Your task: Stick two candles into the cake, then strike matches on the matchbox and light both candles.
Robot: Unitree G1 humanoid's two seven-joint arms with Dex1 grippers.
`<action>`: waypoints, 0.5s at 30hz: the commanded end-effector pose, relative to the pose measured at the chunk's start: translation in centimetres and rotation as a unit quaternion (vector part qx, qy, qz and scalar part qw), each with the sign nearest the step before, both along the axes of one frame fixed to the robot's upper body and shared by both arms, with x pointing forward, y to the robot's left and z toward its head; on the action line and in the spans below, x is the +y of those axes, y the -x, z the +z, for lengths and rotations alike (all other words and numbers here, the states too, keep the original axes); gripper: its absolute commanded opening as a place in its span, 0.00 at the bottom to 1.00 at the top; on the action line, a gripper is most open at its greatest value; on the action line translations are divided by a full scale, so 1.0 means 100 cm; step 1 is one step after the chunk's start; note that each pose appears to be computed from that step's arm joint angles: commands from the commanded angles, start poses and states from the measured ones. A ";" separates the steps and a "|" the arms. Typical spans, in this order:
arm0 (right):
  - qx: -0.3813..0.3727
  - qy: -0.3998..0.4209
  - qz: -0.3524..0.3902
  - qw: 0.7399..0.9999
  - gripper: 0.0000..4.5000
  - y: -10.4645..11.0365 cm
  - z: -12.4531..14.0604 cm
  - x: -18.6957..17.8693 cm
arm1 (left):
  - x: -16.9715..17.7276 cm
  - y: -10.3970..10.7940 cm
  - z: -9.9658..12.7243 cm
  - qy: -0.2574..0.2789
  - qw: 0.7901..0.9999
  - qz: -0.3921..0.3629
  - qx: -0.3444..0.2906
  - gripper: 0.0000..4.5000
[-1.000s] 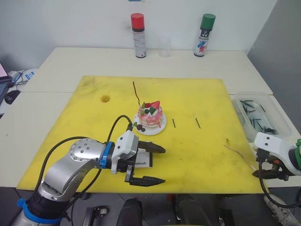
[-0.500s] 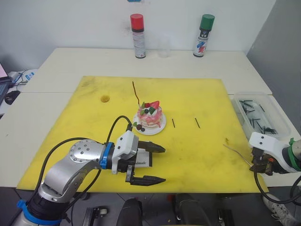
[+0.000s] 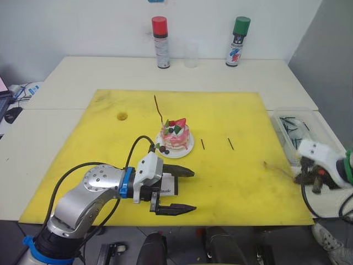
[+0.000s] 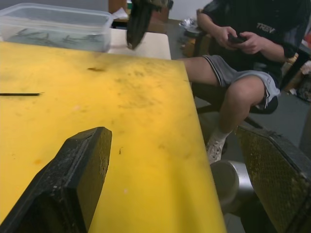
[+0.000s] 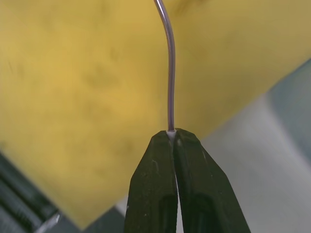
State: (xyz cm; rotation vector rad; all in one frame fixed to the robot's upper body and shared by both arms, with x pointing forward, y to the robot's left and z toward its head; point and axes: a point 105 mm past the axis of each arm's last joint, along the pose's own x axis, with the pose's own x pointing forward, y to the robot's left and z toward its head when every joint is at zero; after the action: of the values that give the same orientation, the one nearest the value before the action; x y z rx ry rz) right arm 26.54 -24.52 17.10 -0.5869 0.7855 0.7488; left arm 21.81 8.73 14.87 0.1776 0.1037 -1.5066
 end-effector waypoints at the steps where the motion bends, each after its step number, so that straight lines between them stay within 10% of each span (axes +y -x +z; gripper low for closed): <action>1: -0.096 -0.100 0.038 0.990 0.02 -0.017 0.034 0.044 | 0.008 -0.003 0.014 0.018 0.999 0.025 -0.011 1.00; 8: -0.286 -0.370 0.118 0.876 0.02 -0.038 0.082 0.148 | 0.044 -0.025 0.030 0.014 0.992 0.124 -0.027 1.00; 15: -0.327 -0.482 0.135 0.802 0.02 -0.047 0.058 0.208 | 0.069 -0.035 0.044 0.043 0.978 0.204 -0.012 1.00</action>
State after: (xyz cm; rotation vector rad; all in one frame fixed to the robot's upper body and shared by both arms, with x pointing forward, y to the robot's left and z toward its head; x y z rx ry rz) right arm 31.16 -3.73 22.32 0.0386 -0.2852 1.0337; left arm 25.89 15.64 18.68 0.0878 0.0594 -1.0862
